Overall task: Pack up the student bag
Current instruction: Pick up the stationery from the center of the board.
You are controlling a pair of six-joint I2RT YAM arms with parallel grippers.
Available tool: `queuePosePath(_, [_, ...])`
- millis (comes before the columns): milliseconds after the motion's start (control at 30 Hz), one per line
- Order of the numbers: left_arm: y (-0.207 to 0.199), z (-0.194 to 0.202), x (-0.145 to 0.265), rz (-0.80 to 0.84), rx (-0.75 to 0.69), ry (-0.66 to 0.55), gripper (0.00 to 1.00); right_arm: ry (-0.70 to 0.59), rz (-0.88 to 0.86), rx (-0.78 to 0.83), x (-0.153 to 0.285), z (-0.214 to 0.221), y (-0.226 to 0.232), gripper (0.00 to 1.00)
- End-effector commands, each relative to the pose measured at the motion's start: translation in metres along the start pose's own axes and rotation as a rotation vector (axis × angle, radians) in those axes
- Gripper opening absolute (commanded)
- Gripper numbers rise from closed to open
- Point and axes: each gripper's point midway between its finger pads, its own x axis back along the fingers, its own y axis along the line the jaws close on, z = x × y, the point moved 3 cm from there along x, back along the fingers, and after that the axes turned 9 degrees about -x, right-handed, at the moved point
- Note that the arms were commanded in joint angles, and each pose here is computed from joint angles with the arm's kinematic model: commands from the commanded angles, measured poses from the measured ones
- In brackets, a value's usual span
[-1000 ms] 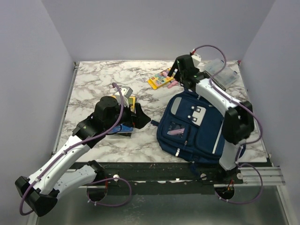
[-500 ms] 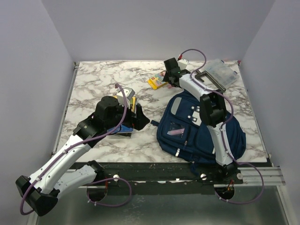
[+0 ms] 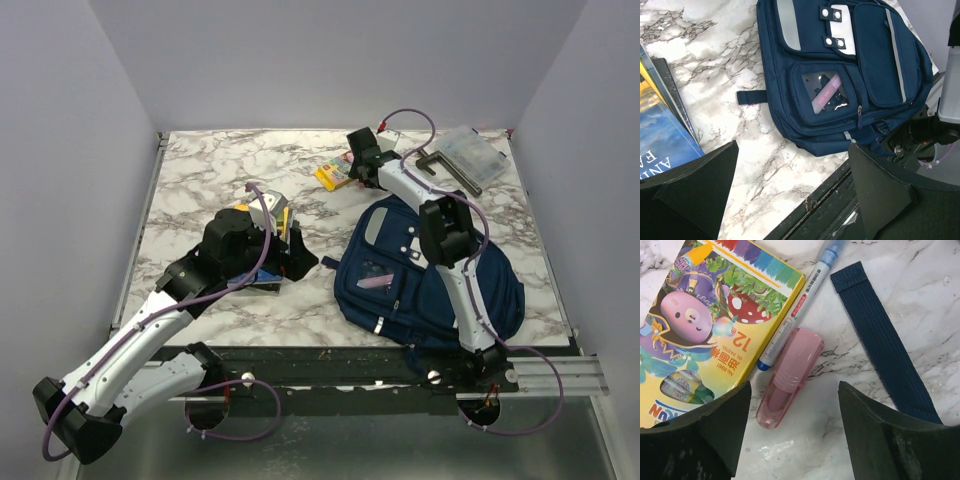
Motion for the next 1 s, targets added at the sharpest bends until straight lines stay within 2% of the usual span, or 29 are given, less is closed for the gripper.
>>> queuePosePath(0, [0.000,-0.001,0.003,0.010,-0.019,-0.029,0.94,-0.013,0.053,0.042,-0.016,0.008,-0.005,0.74])
queuePosePath(133, [0.001,0.001,0.004,0.008,-0.021,-0.032,0.94,0.006,0.113,0.071,-0.024,0.018,-0.016,0.72])
queuePosePath(333, [0.000,0.000,0.006,0.012,-0.019,-0.040,0.94,0.040,0.151,0.066,-0.023,0.032,-0.031,0.49])
queuePosePath(433, [0.000,0.000,0.006,0.013,-0.016,-0.043,0.94,0.032,0.165,0.056,-0.020,0.030,-0.036,0.44])
queuePosePath(533, [-0.001,0.001,0.005,0.017,-0.014,-0.040,0.94,0.032,0.133,0.026,-0.015,0.023,-0.033,0.33])
queuePosePath(700, [0.000,0.001,0.004,0.017,-0.005,-0.037,0.94,-0.036,0.056,-0.036,-0.004,-0.013,-0.024,0.15])
queuePosePath(867, [0.001,0.003,-0.001,0.015,0.012,-0.020,0.94,-0.187,-0.076,-0.050,0.025,-0.068,-0.012,0.01])
queuePosePath(967, [0.000,0.003,-0.003,0.021,0.035,-0.014,0.94,-0.276,-0.132,-0.023,0.054,-0.099,-0.013,0.00])
